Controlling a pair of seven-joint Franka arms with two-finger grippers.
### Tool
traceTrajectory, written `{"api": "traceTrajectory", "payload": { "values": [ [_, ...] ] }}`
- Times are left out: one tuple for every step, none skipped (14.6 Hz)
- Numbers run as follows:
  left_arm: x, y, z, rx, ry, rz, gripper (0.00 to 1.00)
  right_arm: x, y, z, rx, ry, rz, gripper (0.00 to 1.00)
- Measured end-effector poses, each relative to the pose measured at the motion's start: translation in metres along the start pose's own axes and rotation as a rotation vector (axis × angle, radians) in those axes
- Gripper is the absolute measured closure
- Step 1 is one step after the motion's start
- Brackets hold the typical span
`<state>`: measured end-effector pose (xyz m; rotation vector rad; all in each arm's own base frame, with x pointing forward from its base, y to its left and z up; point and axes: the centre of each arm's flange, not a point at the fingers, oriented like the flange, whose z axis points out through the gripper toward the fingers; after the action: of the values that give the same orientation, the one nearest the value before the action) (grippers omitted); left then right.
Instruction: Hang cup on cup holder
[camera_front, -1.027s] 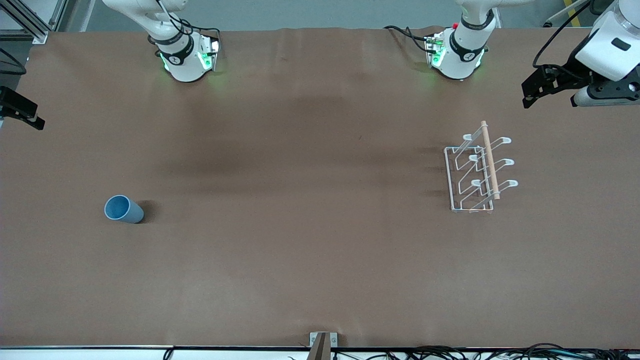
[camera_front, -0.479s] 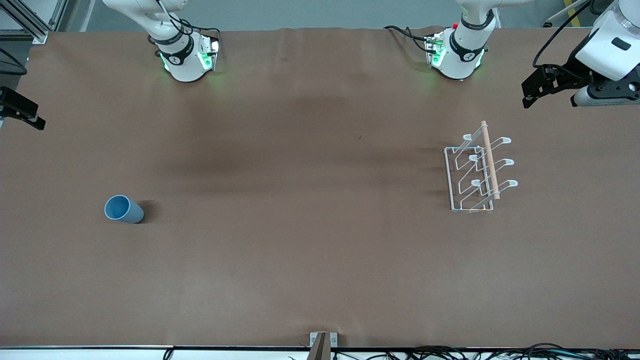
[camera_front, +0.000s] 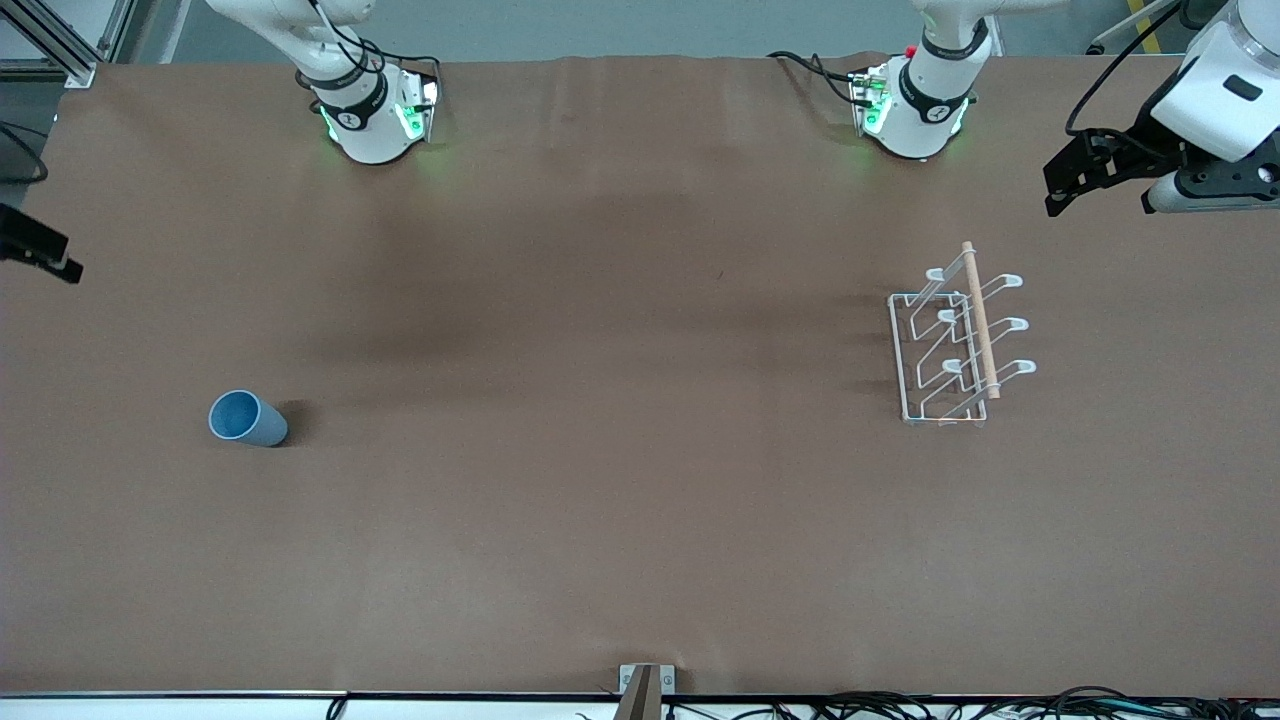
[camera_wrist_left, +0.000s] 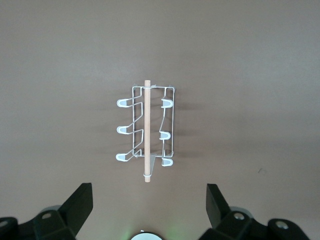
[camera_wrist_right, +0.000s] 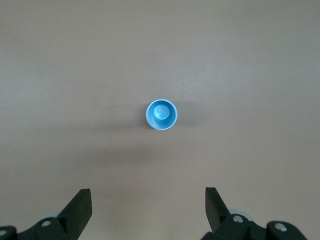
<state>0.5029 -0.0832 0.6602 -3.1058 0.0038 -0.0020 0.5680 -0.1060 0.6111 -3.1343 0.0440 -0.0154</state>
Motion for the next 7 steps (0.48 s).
{"api": "traceTrajectory", "payload": {
  "values": [
    [0.0,0.0,0.0,0.0,0.0,0.0,0.0,0.011,0.01,0.022,0.0,-0.016,0.013,0.0],
    [0.0,0.0,0.0,0.0,0.0,0.0,0.0,0.022,0.018,0.047,0.002,-0.037,0.023,0.0],
    [0.0,0.0,0.0,0.0,0.0,0.0,0.0,0.032,0.026,0.073,0.006,-0.058,0.033,0.0],
    [0.0,0.0,0.0,0.0,0.0,0.0,0.0,0.041,0.033,0.1,0.015,-0.073,0.045,0.0],
    [0.0,0.0,0.0,0.0,0.0,0.0,0.0,0.047,0.04,0.126,0.025,-0.082,0.057,0.0],
    [0.0,0.0,0.0,0.0,0.001,0.0,0.0,0.051,0.046,0.15,0.029,-0.084,0.064,0.0],
    [0.0,0.0,0.0,0.0,0.001,0.0,0.0,0.052,0.05,0.173,0.03,-0.08,0.069,0.0]
  ]
}}
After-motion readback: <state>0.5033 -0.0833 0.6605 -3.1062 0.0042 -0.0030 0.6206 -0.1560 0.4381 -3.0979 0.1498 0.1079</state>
